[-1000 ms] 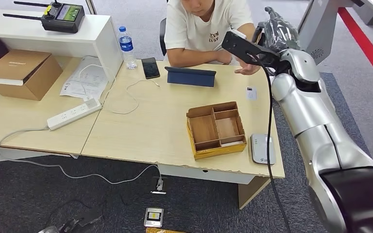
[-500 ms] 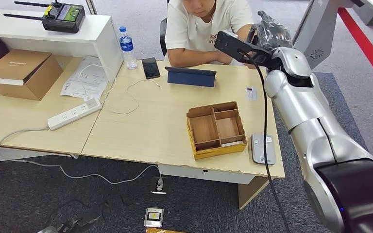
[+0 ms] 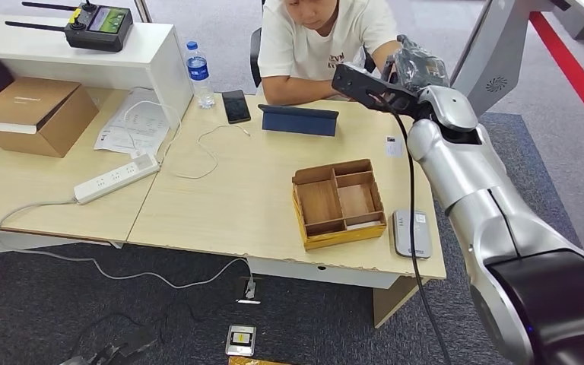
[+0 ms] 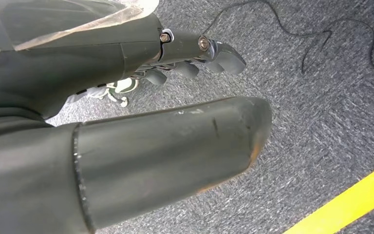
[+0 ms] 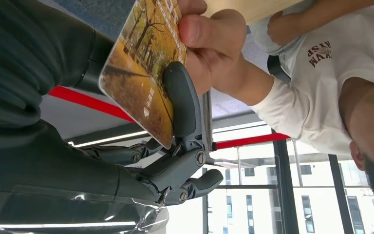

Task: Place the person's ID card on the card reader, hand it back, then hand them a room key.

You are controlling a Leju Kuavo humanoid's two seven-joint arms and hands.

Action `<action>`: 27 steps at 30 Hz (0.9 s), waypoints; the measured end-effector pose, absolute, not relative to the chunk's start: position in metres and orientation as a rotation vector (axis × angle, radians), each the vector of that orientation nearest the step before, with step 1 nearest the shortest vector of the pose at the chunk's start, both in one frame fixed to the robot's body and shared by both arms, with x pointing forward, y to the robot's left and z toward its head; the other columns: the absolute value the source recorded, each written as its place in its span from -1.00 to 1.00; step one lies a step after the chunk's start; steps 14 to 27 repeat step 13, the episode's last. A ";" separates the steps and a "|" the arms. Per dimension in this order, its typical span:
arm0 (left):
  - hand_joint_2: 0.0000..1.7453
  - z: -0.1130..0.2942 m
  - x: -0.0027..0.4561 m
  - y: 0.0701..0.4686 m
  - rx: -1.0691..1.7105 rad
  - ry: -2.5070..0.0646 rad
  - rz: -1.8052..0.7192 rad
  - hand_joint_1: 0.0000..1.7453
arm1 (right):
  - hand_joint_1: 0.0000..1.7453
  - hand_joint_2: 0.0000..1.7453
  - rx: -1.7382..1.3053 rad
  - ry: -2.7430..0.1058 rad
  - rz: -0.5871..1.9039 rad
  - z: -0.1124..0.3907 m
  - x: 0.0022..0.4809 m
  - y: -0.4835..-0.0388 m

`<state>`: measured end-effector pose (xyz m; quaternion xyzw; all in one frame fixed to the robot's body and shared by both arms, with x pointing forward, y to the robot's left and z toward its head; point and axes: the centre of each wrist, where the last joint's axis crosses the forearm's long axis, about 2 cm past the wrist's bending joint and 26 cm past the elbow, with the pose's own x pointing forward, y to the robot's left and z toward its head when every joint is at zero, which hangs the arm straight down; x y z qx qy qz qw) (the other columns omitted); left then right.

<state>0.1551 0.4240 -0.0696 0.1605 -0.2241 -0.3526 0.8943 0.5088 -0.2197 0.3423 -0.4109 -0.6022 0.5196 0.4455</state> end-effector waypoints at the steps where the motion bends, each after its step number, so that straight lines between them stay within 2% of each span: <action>1: -1.00 -0.070 0.155 0.424 0.333 -0.464 -0.731 -1.00 | 0.92 1.00 -1.015 -1.489 1.288 0.341 0.509 -0.220; 2: -1.00 -0.070 0.155 0.425 0.334 -0.464 -0.730 -1.00 | 0.64 1.00 -1.011 -1.486 1.289 0.339 0.508 -0.220; 5: -1.00 -0.070 0.155 0.425 0.335 -0.463 -0.728 -1.00 | -0.75 1.00 -1.004 -1.478 1.294 0.335 0.508 -0.220; 6: -1.00 -0.070 0.154 0.425 0.335 -0.463 -0.728 -1.00 | -0.98 1.00 -1.003 -1.476 1.296 0.334 0.508 -0.220; 27: -1.00 -0.070 0.154 0.425 0.335 -0.460 -0.726 -1.00 | -0.99 1.00 -1.003 -1.468 1.297 0.329 0.507 -0.220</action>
